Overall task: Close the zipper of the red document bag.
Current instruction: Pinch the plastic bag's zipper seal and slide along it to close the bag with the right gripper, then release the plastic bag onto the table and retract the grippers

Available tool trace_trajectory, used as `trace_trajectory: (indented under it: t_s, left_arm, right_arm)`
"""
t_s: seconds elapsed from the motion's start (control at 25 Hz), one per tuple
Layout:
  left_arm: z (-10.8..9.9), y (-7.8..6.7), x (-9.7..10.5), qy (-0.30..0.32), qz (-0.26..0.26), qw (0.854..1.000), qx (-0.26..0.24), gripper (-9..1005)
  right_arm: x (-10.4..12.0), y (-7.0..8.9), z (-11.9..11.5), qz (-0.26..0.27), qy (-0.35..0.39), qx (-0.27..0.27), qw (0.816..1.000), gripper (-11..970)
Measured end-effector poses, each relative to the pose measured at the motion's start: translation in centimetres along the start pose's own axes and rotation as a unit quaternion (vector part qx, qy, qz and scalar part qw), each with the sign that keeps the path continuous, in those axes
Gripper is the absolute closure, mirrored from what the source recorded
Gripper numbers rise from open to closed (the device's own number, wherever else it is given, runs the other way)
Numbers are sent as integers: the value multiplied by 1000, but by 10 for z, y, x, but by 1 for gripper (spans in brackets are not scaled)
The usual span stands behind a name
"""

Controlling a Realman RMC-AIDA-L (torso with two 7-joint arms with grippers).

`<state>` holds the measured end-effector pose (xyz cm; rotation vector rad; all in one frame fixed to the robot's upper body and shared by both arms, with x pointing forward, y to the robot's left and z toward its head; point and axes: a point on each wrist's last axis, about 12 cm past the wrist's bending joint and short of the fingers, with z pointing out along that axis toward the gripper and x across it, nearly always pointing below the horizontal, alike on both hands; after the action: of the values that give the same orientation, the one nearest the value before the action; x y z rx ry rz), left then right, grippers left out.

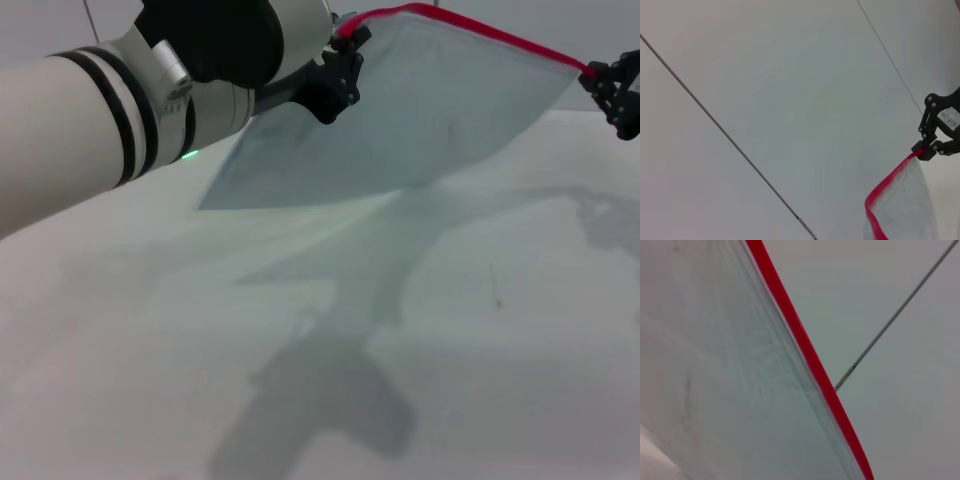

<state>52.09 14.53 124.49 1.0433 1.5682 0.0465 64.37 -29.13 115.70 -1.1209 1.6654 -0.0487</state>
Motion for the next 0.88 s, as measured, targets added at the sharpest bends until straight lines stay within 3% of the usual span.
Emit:
trace_trajectory:
  t_s: [0.56, 0.88]
  left_arm:
    - [0, 1, 0, 0, -1, 1000, -2, 877]
    - [2, 7, 5, 5, -5, 1000, -13, 876]
  right_arm:
    - [-1, -2, 0, 1, -2, 6, 1000, 801]
    - [1, -8, 1, 18, 4, 50, 999, 755]
